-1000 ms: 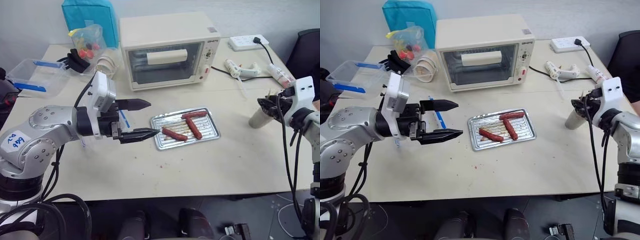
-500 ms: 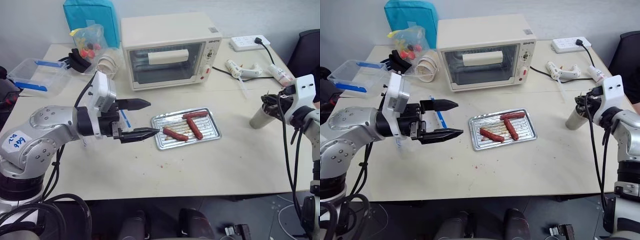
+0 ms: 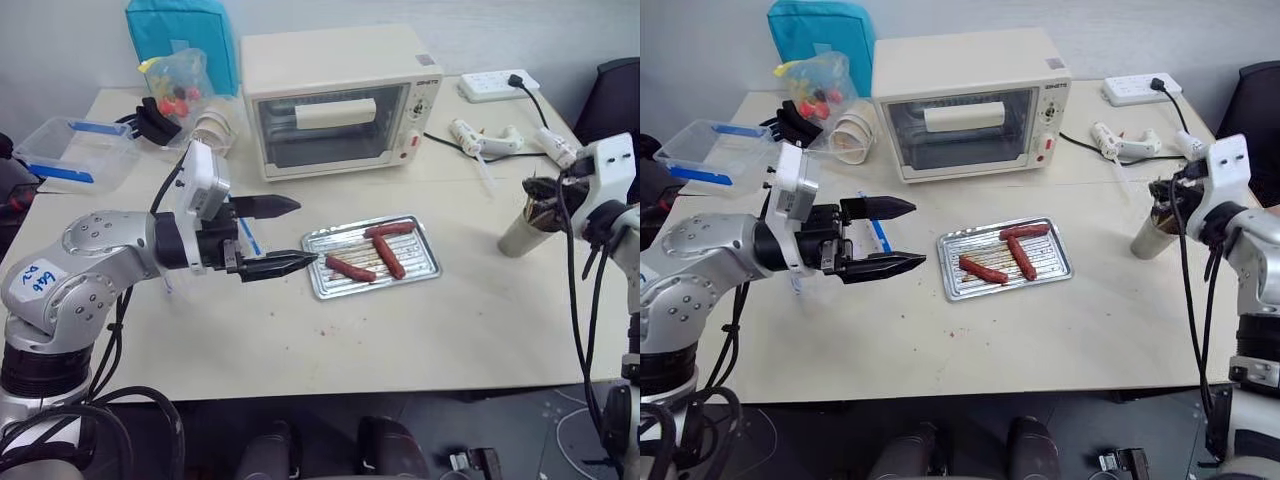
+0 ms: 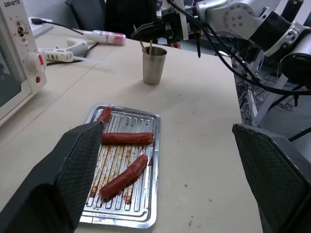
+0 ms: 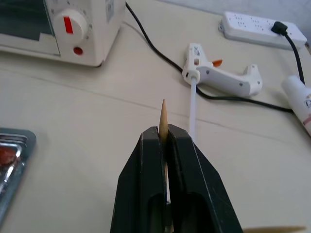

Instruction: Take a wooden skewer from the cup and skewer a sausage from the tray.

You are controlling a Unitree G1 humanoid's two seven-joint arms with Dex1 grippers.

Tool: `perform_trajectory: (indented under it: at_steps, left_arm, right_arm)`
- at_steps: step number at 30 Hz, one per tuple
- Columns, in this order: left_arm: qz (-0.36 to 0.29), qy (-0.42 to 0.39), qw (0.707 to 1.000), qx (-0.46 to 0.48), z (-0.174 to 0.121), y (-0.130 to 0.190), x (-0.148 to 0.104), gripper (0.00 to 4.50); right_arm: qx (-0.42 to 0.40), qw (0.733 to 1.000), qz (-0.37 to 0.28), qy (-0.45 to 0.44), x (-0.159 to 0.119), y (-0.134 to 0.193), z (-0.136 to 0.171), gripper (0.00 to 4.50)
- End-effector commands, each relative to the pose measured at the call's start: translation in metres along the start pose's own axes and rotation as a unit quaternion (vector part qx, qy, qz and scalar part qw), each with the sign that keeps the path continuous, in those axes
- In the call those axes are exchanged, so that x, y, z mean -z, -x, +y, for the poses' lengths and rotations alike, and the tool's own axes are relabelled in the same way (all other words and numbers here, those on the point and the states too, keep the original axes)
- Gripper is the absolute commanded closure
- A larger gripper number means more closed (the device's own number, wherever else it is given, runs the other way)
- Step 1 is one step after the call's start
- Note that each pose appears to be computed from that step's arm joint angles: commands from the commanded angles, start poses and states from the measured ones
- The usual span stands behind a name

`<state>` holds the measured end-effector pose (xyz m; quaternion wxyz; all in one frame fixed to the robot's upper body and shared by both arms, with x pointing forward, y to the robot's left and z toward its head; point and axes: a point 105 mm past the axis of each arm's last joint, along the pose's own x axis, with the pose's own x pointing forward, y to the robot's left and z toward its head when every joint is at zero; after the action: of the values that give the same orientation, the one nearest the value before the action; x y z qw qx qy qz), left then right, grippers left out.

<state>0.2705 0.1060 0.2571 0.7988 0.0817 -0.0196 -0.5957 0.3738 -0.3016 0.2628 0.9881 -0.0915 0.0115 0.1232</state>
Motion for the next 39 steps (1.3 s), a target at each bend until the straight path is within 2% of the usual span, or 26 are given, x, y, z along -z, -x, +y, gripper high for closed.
perform_trajectory:
  at_steps: [1,7,12,15,19,20,22,26,30,33,39]
  left_arm:
    - [-0.02,-0.024,0.999,-0.006,0.003,0.001,-0.009,0.0]
    - [-0.035,-0.025,0.999,-0.004,0.004,-0.003,-0.01,0.0]
    - [-0.059,-0.03,0.998,-0.012,0.007,-0.009,-0.012,0.0]
    - [-0.076,-0.034,0.996,-0.019,0.007,-0.015,-0.013,0.0]
    - [-0.088,-0.039,0.995,-0.032,0.002,-0.024,-0.008,0.0]
    - [-0.09,-0.04,0.995,-0.036,0.002,-0.025,-0.007,0.0]
    - [-0.095,-0.049,0.993,-0.054,0.0,-0.03,-0.002,0.0]
    - [-0.115,-0.075,0.981,-0.139,0.011,-0.041,0.009,0.0]
    - [-0.112,-0.105,0.965,-0.214,0.024,-0.046,0.024,0.0]
    - [-0.119,-0.114,0.954,-0.25,0.031,-0.048,0.027,0.0]
    - [-0.131,-0.113,0.951,-0.257,0.031,-0.062,0.032,0.0]
  right_arm:
    - [0.006,0.998,-0.061,0.0,-0.055,0.02,-0.01,4.47]
    - [-0.03,0.995,-0.096,-0.021,-0.108,0.035,-0.003,4.47]
    - [-0.092,0.972,-0.126,-0.175,-0.139,0.032,0.02,4.47]
    - [-0.139,0.942,-0.095,-0.289,-0.128,0.015,0.051,4.47]
    - [-0.205,0.896,-0.045,-0.391,-0.094,-0.013,0.114,4.47]
    - [-0.208,0.888,-0.049,-0.407,-0.092,-0.015,0.121,4.47]
    - [-0.205,0.852,-0.054,-0.478,-0.083,-0.024,0.14,4.47]
    - [-0.191,0.806,-0.02,-0.56,-0.053,-0.03,0.177,4.47]
    - [-0.182,0.778,-0.012,-0.601,-0.048,-0.027,0.188,4.47]
    - [-0.187,0.768,-0.01,-0.612,-0.05,-0.022,0.195,4.47]
    - [-0.215,0.731,0.013,-0.648,-0.063,-0.007,0.206,4.47]
